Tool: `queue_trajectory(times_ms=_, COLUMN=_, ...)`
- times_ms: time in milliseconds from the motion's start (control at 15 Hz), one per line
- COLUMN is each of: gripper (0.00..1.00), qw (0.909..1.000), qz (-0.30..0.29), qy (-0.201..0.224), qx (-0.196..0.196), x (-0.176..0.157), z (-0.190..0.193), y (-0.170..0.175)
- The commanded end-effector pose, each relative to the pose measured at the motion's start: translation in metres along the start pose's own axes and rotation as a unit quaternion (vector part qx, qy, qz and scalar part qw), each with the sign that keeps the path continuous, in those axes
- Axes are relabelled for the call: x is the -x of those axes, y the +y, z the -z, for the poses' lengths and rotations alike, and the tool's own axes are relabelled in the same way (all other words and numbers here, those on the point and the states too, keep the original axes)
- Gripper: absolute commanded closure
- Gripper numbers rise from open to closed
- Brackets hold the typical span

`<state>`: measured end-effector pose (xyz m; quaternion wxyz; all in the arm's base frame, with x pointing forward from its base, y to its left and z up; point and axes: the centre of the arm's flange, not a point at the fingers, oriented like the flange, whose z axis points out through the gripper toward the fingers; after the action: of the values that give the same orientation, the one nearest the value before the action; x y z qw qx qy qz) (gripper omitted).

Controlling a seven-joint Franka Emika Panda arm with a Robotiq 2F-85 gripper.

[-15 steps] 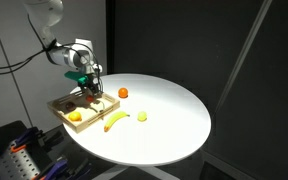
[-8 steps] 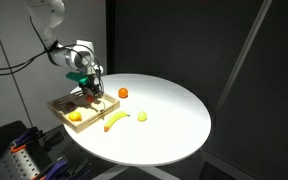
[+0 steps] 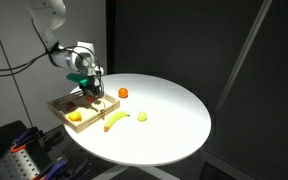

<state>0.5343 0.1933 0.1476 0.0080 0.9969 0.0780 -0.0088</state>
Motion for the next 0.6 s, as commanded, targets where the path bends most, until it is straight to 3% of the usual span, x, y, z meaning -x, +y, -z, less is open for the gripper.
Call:
queue_trajectory(times_ms=0, gripper=0.00, qw=0.9999, qz=0.007, qy=0.006, qx=0.009, x=-0.0074, z=-0.0030, y=-0.0013)
queue_trajectory(times_ms=200, gripper=0.00, qw=0.9999, qz=0.008, qy=0.005, qx=0.009, x=-0.0075, z=-0.0044, y=-0.0013)
queue_trajectory(times_ms=267, gripper=0.19, qw=0.9999, qz=0.009, qy=0.005, qx=0.009, x=-0.0075, z=-0.0047, y=-0.0015)
queue_trajectory(times_ms=533, gripper=0.51, qw=0.9999, qz=0.011, qy=0.004, qx=0.009, x=-0.0075, z=-0.0055, y=-0.0021)
